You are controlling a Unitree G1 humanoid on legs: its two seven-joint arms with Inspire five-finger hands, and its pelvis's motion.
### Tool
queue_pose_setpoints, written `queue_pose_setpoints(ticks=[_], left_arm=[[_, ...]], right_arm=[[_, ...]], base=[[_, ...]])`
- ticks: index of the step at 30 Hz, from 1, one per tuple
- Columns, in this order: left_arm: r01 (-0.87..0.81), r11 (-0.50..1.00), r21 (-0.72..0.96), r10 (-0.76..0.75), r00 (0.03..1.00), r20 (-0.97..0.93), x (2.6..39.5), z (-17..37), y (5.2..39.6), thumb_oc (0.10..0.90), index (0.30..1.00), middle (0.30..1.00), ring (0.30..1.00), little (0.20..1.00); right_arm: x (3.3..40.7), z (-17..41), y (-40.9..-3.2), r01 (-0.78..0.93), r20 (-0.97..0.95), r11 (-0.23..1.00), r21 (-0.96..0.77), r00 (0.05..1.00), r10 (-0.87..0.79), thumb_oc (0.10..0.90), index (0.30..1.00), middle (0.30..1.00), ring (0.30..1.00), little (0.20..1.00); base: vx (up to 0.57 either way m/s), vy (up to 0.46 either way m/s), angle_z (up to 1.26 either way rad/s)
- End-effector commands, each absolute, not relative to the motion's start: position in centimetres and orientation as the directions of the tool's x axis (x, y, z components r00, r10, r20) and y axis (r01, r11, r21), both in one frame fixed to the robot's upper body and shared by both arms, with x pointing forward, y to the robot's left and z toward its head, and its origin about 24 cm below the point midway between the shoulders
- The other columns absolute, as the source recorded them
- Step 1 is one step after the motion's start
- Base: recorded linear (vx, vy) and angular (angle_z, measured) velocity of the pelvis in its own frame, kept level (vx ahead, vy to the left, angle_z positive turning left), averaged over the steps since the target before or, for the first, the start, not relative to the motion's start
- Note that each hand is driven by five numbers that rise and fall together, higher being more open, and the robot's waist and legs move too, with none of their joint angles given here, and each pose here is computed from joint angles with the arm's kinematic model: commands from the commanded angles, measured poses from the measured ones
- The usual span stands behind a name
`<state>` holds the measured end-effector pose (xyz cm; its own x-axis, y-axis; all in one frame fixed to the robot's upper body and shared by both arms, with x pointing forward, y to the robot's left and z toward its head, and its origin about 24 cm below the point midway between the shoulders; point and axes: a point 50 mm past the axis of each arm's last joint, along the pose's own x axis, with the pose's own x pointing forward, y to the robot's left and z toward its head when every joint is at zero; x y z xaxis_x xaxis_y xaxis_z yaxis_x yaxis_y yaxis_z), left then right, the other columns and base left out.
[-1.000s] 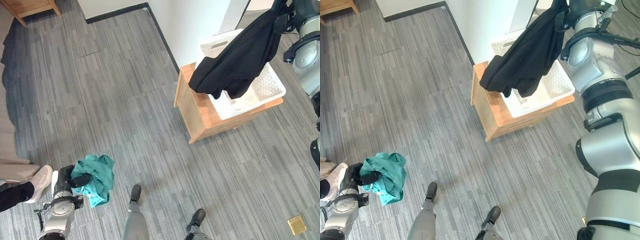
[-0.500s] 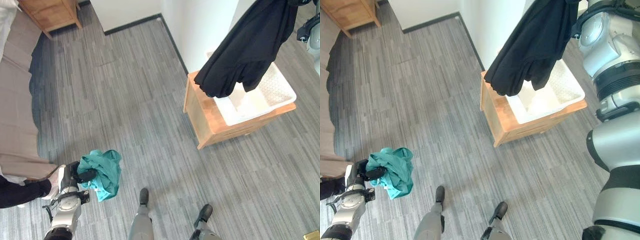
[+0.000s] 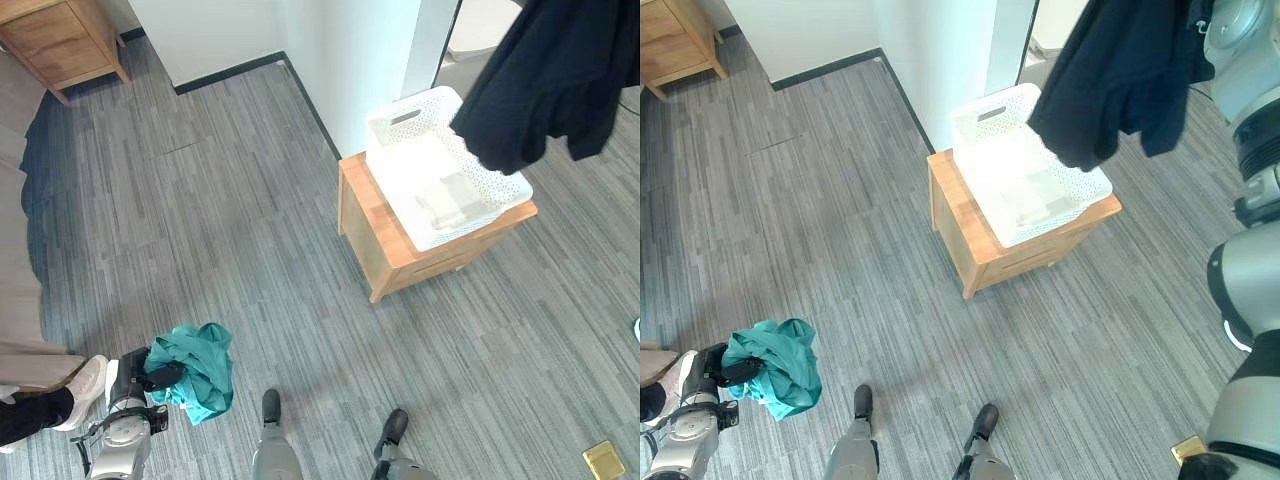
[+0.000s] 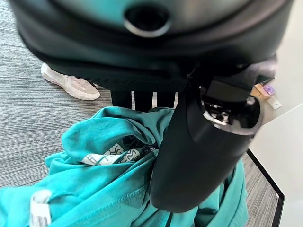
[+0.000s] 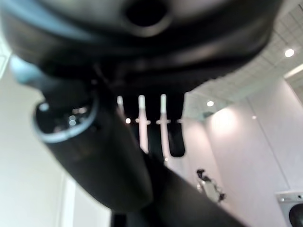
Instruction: Pick up bed clothes into laundry basket.
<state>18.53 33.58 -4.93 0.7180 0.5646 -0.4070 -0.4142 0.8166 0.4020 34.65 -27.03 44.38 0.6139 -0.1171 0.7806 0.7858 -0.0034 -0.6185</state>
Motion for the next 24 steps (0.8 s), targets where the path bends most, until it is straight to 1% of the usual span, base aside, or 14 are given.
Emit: queue_pose_setpoints(ticks=[1, 6, 8, 12, 15, 18, 20, 21, 24], left_arm=[[-0.448, 0.755, 0.479, 0.595, 0.775, -0.214, 20.1, -0.6, 36.2, 0.400, 0.300, 0.300, 0.300, 0.300], [-0.464, 0.753, 0.466, 0.601, 0.773, -0.202, 20.3, -0.5, 36.1, 0.400, 0.300, 0.300, 0.300, 0.300], [-0.467, 0.752, 0.465, 0.605, 0.768, -0.208, 20.2, -0.6, 36.1, 0.400, 0.300, 0.300, 0.300, 0.300], [-0.467, 0.753, 0.463, 0.605, 0.768, -0.210, 20.5, -0.7, 36.0, 0.400, 0.300, 0.300, 0.300, 0.300], [-0.464, 0.754, 0.465, 0.603, 0.770, -0.210, 20.9, -0.8, 35.8, 0.400, 0.300, 0.300, 0.300, 0.300], [-0.468, 0.747, 0.472, 0.606, 0.771, -0.195, 21.6, -0.6, 35.5, 0.400, 0.300, 0.300, 0.300, 0.300], [-0.466, 0.749, 0.470, 0.602, 0.775, -0.192, 21.8, -0.5, 35.4, 0.400, 0.300, 0.300, 0.300, 0.300], [-0.464, 0.755, 0.464, 0.595, 0.782, -0.186, 22.2, -0.5, 35.1, 0.400, 0.300, 0.300, 0.300, 0.300], [-0.455, 0.765, 0.455, 0.585, 0.788, -0.195, 22.2, -0.8, 34.7, 0.400, 0.300, 0.300, 0.300, 0.300]], right_arm=[[33.6, 46.7, -24.7, 0.871, 0.869, 0.053, -0.489, 0.492, -0.058, 0.400, 0.300, 0.300, 0.300, 0.300], [34.3, 46.0, -24.4, 0.860, 0.858, 0.034, -0.508, 0.509, -0.063, 0.400, 0.300, 0.300, 0.300, 0.300], [34.2, 46.2, -24.8, 0.861, 0.858, 0.004, -0.509, 0.507, -0.075, 0.400, 0.300, 0.300, 0.300, 0.300], [34.1, 46.3, -25.4, 0.858, 0.854, -0.003, -0.514, 0.511, -0.100, 0.400, 0.300, 0.300, 0.300, 0.300], [34.5, 45.6, -25.9, 0.847, 0.839, 0.011, -0.532, 0.529, -0.132, 0.400, 0.300, 0.300, 0.300, 0.300], [36.2, 43.1, -26.0, 0.808, 0.791, 0.050, -0.587, 0.585, -0.177, 0.400, 0.300, 0.300, 0.300, 0.300], [36.6, 42.3, -26.1, 0.798, 0.777, 0.063, -0.600, 0.599, -0.190, 0.400, 0.300, 0.300, 0.300, 0.300], [37.2, 40.9, -26.5, 0.779, 0.751, 0.079, -0.622, 0.622, -0.220, 0.400, 0.300, 0.300, 0.300, 0.300], [37.5, 39.9, -27.0, 0.767, 0.731, 0.087, -0.636, 0.634, -0.252, 0.400, 0.300, 0.300, 0.300, 0.300]], base=[[0.00, 0.000, 0.00], [0.02, -0.016, -0.05], [0.04, -0.016, 0.00], [0.00, -0.017, 0.09], [-0.05, -0.004, 0.08], [-0.12, 0.007, -0.06], [-0.05, -0.009, -0.11], [-0.05, -0.015, -0.07], [-0.04, -0.002, -0.10]])
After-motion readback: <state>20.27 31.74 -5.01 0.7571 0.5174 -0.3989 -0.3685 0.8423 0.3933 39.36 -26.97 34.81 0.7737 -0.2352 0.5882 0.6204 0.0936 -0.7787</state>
